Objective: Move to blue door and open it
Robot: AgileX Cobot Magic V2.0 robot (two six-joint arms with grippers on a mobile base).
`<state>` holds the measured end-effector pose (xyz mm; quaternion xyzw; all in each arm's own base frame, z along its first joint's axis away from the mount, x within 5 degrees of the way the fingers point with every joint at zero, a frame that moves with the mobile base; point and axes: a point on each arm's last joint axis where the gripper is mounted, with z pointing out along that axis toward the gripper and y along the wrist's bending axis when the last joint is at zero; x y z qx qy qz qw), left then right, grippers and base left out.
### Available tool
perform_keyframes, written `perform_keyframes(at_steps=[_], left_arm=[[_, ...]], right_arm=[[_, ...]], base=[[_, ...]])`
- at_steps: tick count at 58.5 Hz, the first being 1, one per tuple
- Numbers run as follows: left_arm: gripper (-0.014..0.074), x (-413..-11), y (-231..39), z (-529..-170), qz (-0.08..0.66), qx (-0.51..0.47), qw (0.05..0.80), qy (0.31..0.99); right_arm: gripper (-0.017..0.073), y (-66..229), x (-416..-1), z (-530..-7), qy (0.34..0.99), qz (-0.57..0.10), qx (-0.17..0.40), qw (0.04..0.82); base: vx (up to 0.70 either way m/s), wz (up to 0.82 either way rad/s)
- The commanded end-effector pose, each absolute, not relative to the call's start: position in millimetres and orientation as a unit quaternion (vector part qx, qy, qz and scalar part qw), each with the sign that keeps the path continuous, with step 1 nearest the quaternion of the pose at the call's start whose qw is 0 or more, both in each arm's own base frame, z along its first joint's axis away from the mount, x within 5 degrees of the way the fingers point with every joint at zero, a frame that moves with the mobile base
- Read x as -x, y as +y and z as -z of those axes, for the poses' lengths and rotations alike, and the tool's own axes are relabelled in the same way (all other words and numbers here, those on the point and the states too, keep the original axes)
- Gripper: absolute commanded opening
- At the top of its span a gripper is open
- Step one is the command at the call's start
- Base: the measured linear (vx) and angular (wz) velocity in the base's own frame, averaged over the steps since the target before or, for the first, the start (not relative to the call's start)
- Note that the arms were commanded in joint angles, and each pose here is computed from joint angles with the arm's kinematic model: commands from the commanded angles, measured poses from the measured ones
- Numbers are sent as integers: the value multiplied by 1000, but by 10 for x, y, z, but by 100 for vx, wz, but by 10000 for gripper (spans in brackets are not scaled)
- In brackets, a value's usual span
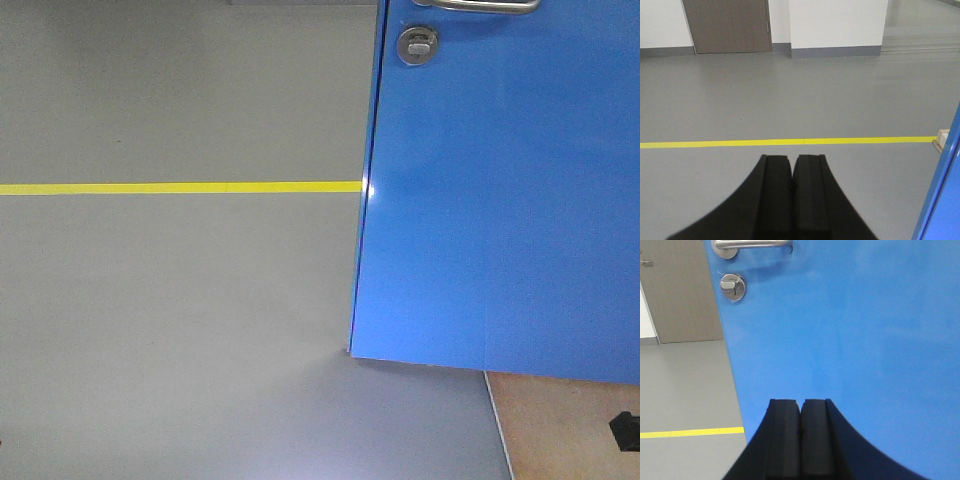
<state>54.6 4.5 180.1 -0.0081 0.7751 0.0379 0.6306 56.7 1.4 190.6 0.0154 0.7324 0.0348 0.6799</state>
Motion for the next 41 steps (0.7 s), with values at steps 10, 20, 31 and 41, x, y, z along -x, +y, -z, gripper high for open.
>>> perform_keyframes(at_steps=[10,20,31,41], left_arm=[[73,-540,39,-1974,-34,9,678,734],[73,-540,39,-1974,-34,9,678,734],[73,-540,39,-1974,-34,9,678,734],[73,-540,39,-1974,-34,9,678,734]], right_arm=[[12,19,-558,-1981,700,-36,-10,713],[12,18,-558,-1981,700,-35,-9,713],[12,18,-558,-1981,700,-35,-9,713],[12,18,-558,-1981,700,-35,-9,713]], base=[[0,0],[0,0],[0,0],[0,0]])
